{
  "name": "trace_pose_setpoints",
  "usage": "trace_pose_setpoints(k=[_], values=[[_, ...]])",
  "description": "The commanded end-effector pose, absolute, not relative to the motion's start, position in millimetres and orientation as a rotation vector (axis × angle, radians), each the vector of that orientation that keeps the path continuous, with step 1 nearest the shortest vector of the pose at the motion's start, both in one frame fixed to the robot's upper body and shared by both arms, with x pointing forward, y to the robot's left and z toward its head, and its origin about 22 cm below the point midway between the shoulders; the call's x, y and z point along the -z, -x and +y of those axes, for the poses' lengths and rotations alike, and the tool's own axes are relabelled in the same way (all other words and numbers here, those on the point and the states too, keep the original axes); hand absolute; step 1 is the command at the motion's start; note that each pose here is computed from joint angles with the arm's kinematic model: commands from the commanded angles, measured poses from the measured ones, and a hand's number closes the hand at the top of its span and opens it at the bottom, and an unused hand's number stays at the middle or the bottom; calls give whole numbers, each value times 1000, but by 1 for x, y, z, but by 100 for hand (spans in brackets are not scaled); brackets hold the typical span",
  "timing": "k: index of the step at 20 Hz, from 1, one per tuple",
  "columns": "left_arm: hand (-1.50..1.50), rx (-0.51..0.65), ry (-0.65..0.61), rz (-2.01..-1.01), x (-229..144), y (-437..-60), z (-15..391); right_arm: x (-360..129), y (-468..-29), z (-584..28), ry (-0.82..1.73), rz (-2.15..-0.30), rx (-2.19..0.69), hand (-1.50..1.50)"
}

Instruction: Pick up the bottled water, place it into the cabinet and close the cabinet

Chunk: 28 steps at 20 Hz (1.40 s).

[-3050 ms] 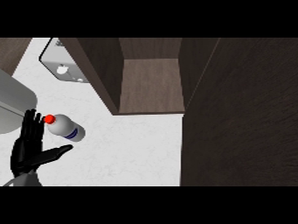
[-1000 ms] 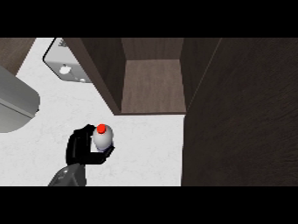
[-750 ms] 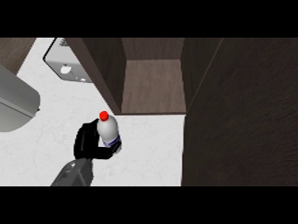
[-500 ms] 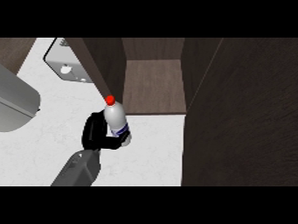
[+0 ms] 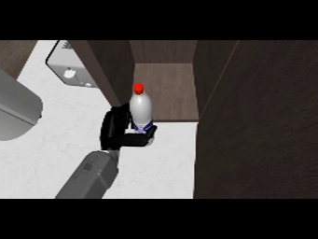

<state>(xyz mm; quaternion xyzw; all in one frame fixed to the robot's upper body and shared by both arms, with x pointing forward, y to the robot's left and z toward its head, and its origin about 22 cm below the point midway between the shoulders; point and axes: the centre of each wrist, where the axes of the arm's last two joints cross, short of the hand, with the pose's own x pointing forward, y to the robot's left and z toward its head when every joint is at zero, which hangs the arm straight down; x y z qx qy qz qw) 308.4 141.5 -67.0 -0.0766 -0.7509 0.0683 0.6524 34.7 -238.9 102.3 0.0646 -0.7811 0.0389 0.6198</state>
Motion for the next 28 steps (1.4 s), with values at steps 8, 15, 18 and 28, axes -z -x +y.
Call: trace_pose_setpoints(k=[8, 15, 18, 28], values=[[150, -52, 19, -1720, -24, -371, 71, -119, -34, -249, -181, -1845, -66, -150], [150, -47, -37, -1661, -14, -392, 78, -120, -39, -244, -179, -1858, -90, -150], [150, 46, -173, -1693, -20, -405, 79, -113, -39, -246, -180, -1866, -90, -150], [150, -83, -366, -1613, -12, -419, 111, -110, -33, -258, -213, -1871, -103, -150]])
